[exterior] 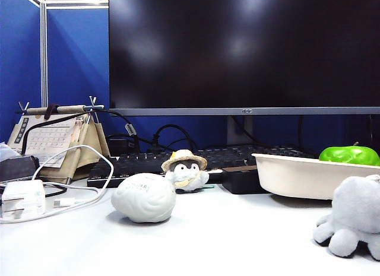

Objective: Place the tilting octopus upright.

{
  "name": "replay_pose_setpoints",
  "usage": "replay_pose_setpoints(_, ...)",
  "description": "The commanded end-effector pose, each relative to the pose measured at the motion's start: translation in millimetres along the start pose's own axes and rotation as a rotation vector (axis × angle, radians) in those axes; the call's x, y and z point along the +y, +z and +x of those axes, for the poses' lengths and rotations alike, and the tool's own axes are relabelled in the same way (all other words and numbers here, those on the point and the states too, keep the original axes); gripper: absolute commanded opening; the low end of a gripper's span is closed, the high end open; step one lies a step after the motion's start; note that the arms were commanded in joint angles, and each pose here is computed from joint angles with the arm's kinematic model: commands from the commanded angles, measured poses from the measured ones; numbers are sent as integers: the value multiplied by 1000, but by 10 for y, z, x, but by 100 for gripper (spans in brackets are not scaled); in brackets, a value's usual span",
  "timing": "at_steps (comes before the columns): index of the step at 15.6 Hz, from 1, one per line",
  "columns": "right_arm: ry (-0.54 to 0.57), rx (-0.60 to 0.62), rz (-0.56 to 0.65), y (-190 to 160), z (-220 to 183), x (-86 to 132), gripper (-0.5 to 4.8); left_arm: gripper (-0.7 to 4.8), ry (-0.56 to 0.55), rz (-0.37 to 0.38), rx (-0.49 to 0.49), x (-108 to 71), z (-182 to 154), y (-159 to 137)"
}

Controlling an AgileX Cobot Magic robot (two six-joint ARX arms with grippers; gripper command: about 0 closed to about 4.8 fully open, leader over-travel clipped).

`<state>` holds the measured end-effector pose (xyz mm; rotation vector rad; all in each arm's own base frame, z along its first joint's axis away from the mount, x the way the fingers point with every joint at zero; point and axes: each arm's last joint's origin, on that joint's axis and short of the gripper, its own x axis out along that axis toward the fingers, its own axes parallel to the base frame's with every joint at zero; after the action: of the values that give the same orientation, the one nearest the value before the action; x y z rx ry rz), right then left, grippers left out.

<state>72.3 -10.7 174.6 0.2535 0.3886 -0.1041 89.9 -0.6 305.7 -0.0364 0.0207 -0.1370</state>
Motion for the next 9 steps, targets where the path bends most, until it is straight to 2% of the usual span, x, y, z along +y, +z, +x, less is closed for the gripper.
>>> replay_pose_setpoints(1,3,-20,-2,25,-12,6,26,18,31,-15,72,31,45,-296)
replay_pose_setpoints(5,3,-21,-2,26,-12,6,26,18,32,-55,52,49,57,-740)
replay_pose_setpoints(9,4,-21,-2,26,-12,6,26,18,93,-61,46,67,44,-854)
